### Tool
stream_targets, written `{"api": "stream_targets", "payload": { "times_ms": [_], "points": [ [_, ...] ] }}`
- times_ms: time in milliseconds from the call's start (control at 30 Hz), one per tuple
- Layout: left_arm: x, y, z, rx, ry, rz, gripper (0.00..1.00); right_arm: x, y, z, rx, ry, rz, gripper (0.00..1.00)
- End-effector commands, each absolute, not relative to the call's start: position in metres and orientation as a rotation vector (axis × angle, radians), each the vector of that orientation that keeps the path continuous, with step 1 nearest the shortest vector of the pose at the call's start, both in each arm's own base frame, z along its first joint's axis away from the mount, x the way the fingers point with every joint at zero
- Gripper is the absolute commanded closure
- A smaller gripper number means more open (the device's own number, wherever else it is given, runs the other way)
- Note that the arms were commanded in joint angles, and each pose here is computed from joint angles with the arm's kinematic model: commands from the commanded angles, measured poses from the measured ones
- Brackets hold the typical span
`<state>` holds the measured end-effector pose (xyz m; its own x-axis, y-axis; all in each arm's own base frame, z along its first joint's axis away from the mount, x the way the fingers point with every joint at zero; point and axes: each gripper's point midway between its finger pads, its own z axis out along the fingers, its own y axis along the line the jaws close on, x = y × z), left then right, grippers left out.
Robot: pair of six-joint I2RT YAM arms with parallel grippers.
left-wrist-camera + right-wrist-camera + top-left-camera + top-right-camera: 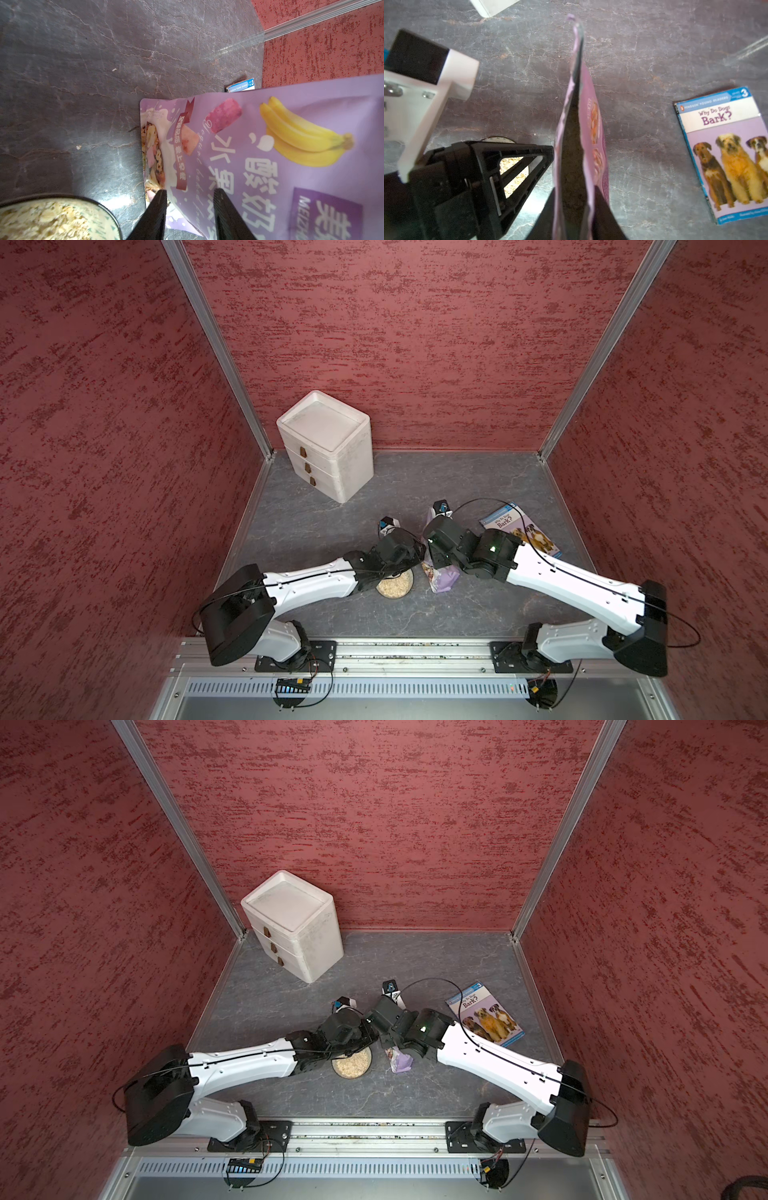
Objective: Pour the oats into the breakfast bowl
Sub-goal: Close the oats bag at the center of the board.
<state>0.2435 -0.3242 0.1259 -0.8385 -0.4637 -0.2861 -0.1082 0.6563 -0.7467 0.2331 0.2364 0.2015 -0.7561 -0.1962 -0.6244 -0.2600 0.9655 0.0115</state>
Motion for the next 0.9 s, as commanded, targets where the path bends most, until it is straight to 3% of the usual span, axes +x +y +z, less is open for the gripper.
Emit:
{"api": "stream_targets", "payload": {
  "times_ms": [0, 267, 333, 367, 433, 533, 667, 733, 867],
  "points": [
    [0.245, -0.333, 0.131, -0.430, 2.407, -1.077, 0.59, 0.246, 0.229, 0.226, -0.236, 2.374, 0.111, 1.00],
    [0.244, -0.334, 0.133, -0.426, 2.406, -1.086, 0.60, 0.240, 0.223, 0.237, -0.245, 2.370, 0.141, 1.00],
    [0.244, -0.335, 0.134, -0.425, 2.405, -1.090, 0.60, 0.241, 0.221, 0.237, -0.231, 2.377, 0.129, 0.75],
    [0.245, -0.336, 0.133, -0.424, 2.405, -1.089, 0.60, 0.242, 0.220, 0.236, -0.231, 2.380, 0.122, 0.69],
    [0.245, -0.337, 0.133, -0.421, 2.406, -1.097, 0.60, 0.245, 0.220, 0.233, -0.233, 2.386, 0.108, 0.63],
    [0.245, -0.341, 0.132, -0.414, 2.412, -1.105, 0.60, 0.249, 0.226, 0.230, -0.261, 2.391, 0.111, 0.62],
    [0.244, -0.344, 0.131, -0.406, 2.418, -1.111, 0.60, 0.255, 0.236, 0.229, -0.288, 2.389, 0.118, 0.68],
    [0.244, -0.345, 0.130, -0.406, 2.420, -1.113, 0.60, 0.259, 0.235, 0.230, -0.283, 2.387, 0.098, 1.00],
    [0.244, -0.346, 0.129, -0.406, 2.421, -1.117, 0.60, 0.261, 0.228, 0.238, -0.227, 2.372, 0.075, 1.00]
  ]
}}
